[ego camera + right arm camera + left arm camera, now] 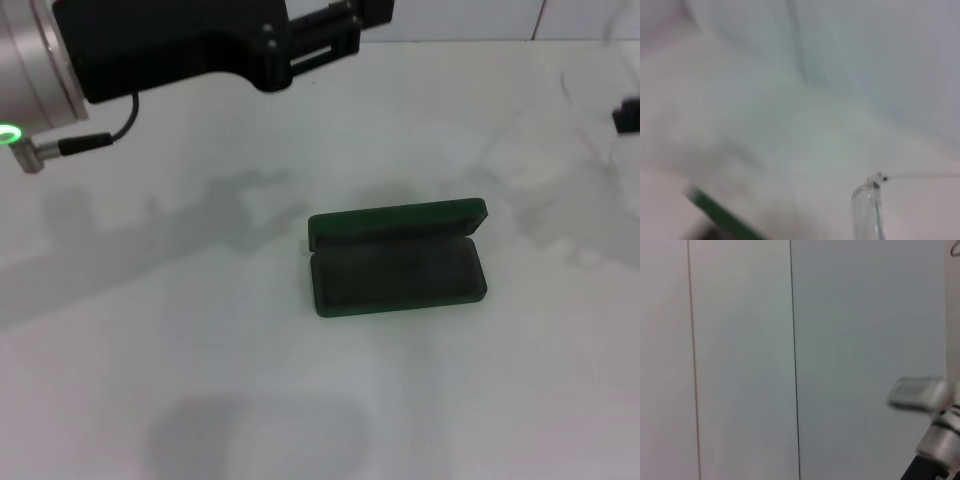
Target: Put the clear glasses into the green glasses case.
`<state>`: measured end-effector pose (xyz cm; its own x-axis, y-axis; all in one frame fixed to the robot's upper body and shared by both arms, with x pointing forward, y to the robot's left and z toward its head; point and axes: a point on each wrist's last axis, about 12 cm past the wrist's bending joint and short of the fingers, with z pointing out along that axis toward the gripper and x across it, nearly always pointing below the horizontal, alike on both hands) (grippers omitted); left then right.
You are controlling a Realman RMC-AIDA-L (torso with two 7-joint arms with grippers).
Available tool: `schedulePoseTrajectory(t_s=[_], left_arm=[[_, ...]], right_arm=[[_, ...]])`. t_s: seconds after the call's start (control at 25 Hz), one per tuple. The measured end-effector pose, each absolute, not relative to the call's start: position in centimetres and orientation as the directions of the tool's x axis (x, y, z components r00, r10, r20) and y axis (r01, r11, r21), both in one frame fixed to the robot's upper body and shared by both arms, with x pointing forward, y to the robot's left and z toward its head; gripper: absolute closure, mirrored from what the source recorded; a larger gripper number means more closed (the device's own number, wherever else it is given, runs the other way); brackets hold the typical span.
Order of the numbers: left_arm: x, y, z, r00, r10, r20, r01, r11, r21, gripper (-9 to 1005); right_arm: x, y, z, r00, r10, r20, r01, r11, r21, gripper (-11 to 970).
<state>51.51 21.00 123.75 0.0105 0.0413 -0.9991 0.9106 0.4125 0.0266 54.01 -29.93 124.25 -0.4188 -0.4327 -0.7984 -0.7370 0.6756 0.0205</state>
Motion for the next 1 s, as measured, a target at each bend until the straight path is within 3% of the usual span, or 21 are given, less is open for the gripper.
schedulePoseTrajectory(t_s=[0.12, 0.28, 0.4, 0.6, 1.0], left_arm=[[51.5, 21.3, 124.2, 0.009, -0.008, -1.0, 0.912, 0.411, 0.005, 499], [51.3, 21.7, 125.0, 0.01, -0.101, -0.995, 0.927, 0.375, -0.029, 501], [51.0, 22.0, 125.6, 0.019, -0.15, -0.989, 0.945, 0.326, -0.031, 503], [51.0, 22.0, 126.0, 0.02, -0.182, -0.983, 0.958, 0.285, -0.033, 639], [51.7, 21.2, 124.1, -0.035, -0.183, -0.983, 0.976, 0.207, -0.073, 785]], right_arm=[[51.9, -30.2, 125.7, -0.167, -0.394, -0.904, -0.851, 0.521, -0.07, 856], [50.2, -29.1, 124.4, 0.109, -0.293, -0.95, -0.939, 0.284, -0.196, 857], [50.6, -27.8, 122.3, 0.143, -0.219, -0.965, -0.964, 0.189, -0.185, 858], [51.8, -24.8, 119.8, 0.124, -0.18, -0.976, -0.988, 0.07, -0.138, 859], [52.6, -20.3, 119.3, 0.178, -0.158, -0.971, -0.983, -0.065, -0.169, 858]])
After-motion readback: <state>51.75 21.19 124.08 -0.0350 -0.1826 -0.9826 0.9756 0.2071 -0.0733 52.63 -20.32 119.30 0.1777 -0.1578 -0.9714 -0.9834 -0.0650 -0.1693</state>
